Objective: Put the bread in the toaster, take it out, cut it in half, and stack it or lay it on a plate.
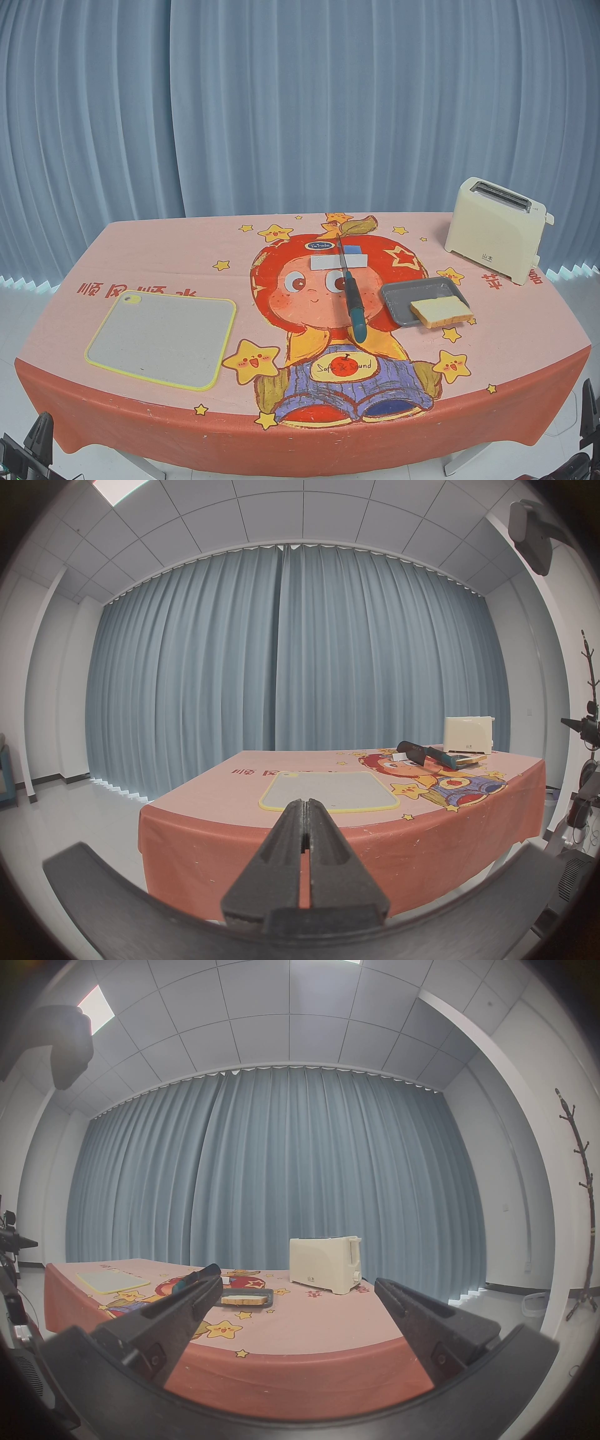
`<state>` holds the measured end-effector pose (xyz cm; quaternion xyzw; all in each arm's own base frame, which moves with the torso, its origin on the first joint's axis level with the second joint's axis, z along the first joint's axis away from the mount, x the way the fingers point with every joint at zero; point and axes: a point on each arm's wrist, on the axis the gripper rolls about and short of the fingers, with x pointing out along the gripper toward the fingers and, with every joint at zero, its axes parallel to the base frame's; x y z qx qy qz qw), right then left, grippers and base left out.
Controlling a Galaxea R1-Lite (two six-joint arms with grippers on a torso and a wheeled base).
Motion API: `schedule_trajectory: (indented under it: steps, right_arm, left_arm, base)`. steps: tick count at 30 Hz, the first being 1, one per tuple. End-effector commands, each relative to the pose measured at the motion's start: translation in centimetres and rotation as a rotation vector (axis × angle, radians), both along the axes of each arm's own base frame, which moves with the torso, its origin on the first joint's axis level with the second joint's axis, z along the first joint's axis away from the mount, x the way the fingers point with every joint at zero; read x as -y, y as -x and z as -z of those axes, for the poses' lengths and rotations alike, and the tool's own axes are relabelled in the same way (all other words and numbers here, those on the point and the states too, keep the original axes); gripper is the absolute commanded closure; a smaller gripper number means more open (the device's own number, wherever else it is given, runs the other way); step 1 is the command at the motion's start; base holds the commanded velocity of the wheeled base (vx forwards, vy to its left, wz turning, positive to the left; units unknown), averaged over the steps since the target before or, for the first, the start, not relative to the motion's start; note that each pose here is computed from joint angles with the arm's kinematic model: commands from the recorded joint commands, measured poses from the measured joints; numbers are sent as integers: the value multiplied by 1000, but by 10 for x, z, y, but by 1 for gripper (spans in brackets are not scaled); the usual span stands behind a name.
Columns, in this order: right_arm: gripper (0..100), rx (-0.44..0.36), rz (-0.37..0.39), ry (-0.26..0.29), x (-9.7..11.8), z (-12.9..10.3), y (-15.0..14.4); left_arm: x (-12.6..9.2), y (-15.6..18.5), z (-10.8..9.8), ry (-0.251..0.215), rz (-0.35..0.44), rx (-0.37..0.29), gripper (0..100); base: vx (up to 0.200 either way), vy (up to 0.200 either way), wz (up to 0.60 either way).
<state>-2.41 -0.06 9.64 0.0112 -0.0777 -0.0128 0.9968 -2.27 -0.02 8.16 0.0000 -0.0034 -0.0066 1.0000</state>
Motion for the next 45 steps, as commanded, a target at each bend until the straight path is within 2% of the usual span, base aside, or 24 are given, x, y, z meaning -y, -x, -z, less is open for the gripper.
schedule_trajectory:
  steps: [1, 6, 11, 14, 17, 29, 31, 36, 40, 45]
  right_arm:
    - [0, 10, -10, 1, 0, 1, 1]
    - [0, -71, -104, 5, -2, 6, 2]
    - [0, -151, -135, 5, -3, 9, 4]
    - [0, -157, -156, 9, -4, 9, 4]
    - [0, -179, -191, 10, -4, -2, 1]
    - [0, -270, -235, 14, -5, -40, -16]
    - [0, -282, -248, 30, -5, -51, -22]
    - [0, -314, -267, 110, -6, -73, -38]
    - [0, -331, -298, 131, -7, -83, -47]
    - [0, -307, -318, 137, -8, -105, -56]
  left_arm:
    - [0, -1, 5, 0, 1, -19, 100]
    - [0, -1, 5, 0, 1, -19, 100]
    - [0, -1, 5, 0, 1, -19, 100]
    - [0, -1, 5, 0, 1, -19, 100]
    - [0, -1, 5, 0, 1, -19, 100]
    - [0, -1, 5, 0, 1, -19, 100]
    - [0, -1, 5, 0, 1, -19, 100]
    - [0, -1, 5, 0, 1, -19, 100]
    - [0, -1, 5, 0, 1, -19, 100]
    - [0, -1, 5, 0, 1, -19, 100]
  base:
    - [0, 0, 0]
    - [0, 0, 0]
    - [0, 0, 0]
    - [0, 0, 0]
    - [0, 0, 0]
    - [0, 0, 0]
    - [0, 0, 0]
    - [0, 0, 0]
    - [0, 0, 0]
    - [0, 0, 0]
